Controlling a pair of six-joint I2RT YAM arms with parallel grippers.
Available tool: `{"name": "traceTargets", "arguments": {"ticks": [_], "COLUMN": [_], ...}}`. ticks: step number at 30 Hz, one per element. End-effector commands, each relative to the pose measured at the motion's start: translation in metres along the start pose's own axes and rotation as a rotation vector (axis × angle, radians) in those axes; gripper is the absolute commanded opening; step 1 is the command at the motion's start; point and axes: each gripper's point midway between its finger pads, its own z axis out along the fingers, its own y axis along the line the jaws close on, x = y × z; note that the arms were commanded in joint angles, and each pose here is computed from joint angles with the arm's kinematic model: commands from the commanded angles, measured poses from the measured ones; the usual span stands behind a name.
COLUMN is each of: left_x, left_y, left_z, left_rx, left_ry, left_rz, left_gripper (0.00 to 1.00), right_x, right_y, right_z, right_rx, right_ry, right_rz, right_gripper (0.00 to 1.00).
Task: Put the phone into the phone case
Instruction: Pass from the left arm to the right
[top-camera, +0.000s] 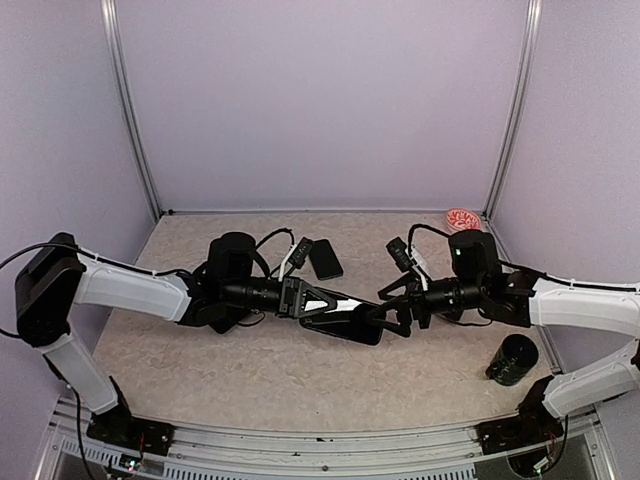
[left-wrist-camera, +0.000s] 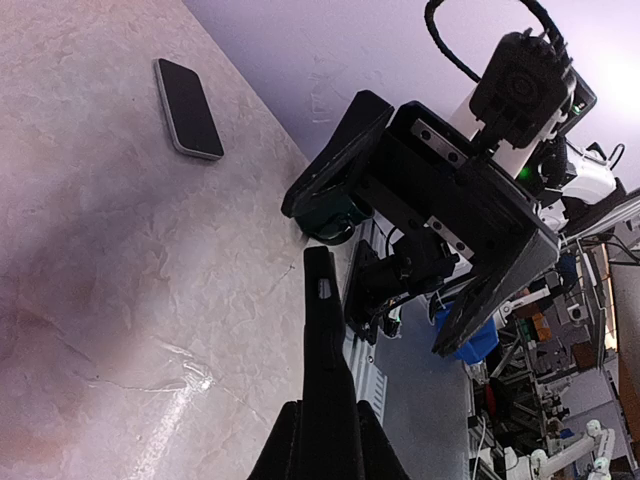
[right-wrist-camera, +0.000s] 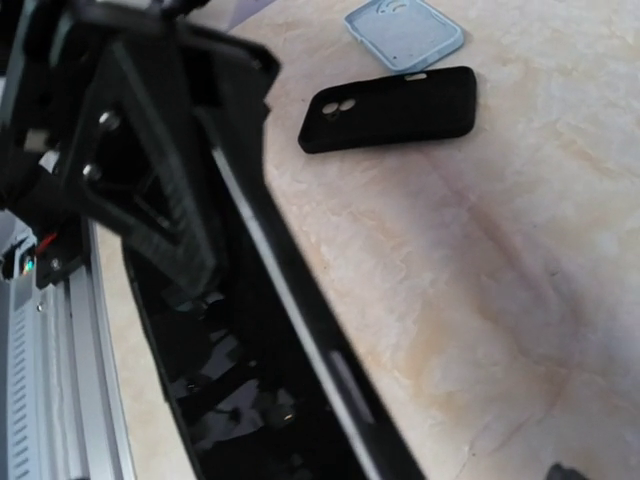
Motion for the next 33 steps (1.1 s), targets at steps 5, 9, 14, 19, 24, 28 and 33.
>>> {"name": "traceTargets", "arguments": {"ticks": [5, 9, 14, 19, 24, 28, 33], "left_x": [-0.008, -0.005, -0.002, -0.002, 0.001, 0.002, 0.003], "left_y": [-0.024, -0.023, -0.021, -0.018, -0.016, -0.015, -0.014], "left_z": [0.014, 0.019, 0.025, 0.028, 0.03, 0.031, 0.032], "left_rx": [0.111, 0.111, 0.124, 0.12, 0.12, 0.12, 0.125], "left_ry": [0.051, 0.072, 0.097, 0.104, 0.112, 0.113, 0.117], "left_rz": [-0.027, -0.049, -0.08, -0.092, -0.096, -0.099, -0.102], "left_gripper": [0.04, 0.04, 0.04, 0.05, 0.05, 0.05, 0.05], "right_x": [-0.002, -0.002, 0.009, 0.024, 0.027, 0.028, 0.031], "right_y": [0.026, 0.032, 0.029, 0.026, 0.024, 0.022, 0.008], "right_z": [0.005, 0.011, 0.025, 0.038, 0.04, 0.041, 0.044], "right_rx": [0.011, 0.037, 0.1, 0.184, 0.224, 0.243, 0.319], "right_ry": [-0.032, -0.011, 0.08, 0.17, 0.189, 0.196, 0.225], "right_rz": [-0.216, -0.28, -0.337, -0.403, -0.43, -0.435, -0.433], "right_gripper": [1.0, 1.0, 1.0, 1.0, 1.0, 1.0, 1.0]}}
